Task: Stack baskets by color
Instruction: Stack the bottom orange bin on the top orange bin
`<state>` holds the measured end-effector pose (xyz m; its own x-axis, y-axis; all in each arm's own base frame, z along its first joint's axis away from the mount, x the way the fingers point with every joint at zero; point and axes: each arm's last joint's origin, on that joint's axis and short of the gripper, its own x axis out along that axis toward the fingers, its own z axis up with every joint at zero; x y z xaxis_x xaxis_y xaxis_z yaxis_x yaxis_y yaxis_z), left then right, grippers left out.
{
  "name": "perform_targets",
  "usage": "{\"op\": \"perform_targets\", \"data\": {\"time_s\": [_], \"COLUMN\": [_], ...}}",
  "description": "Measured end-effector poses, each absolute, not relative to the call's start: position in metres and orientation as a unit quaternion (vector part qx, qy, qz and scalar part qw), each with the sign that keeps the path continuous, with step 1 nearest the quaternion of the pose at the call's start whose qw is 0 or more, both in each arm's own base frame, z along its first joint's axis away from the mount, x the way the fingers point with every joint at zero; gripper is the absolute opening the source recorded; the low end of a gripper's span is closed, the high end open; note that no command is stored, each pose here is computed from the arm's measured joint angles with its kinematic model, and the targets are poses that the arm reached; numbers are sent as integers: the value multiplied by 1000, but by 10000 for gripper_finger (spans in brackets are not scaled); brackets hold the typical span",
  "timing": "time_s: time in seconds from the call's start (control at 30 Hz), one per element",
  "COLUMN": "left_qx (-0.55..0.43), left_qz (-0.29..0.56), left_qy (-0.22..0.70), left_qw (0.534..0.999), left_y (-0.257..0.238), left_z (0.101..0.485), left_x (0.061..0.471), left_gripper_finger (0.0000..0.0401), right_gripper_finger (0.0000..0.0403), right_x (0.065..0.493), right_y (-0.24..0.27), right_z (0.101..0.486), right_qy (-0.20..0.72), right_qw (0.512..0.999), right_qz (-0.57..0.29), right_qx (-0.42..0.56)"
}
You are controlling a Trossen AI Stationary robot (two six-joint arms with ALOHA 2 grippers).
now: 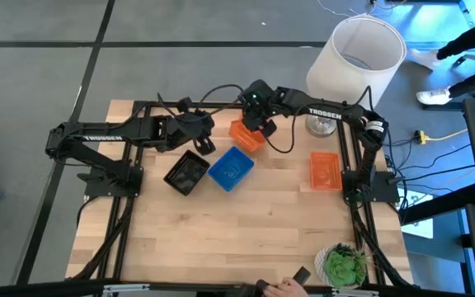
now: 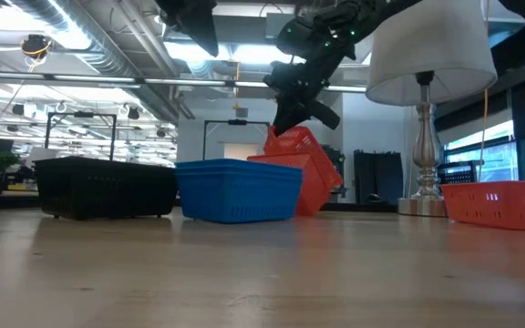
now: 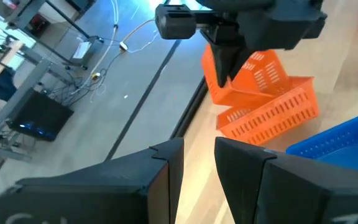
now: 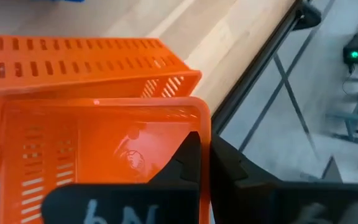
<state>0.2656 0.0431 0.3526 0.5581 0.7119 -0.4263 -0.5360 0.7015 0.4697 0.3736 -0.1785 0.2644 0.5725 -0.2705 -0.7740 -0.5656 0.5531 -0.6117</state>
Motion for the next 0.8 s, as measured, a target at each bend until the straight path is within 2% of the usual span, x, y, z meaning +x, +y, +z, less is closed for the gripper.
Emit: {"op": "perform_targets", "data": {"time_s": [0.2,0.47,0.8], "left_qx": [140,142,138], "left_qz": [356,354,354], "left_qy": [303,314,332], "left_qw": [873,869,863], "left_y": [43,43,43], "left_z": [353,351,347], "left_x": [266,264,262], "left_gripper_finger": [85,85,85], "right_gripper_finger": [4,4,4], "right_x": [380,380,380], "right_y": [-167,-152,-148], "right_z": [278,313,300], "right_qy": [467,456,441], "right_qw": [738,775,776], "right_qz": [80,103,153], "right_qx": [-480,-426,-424]}}
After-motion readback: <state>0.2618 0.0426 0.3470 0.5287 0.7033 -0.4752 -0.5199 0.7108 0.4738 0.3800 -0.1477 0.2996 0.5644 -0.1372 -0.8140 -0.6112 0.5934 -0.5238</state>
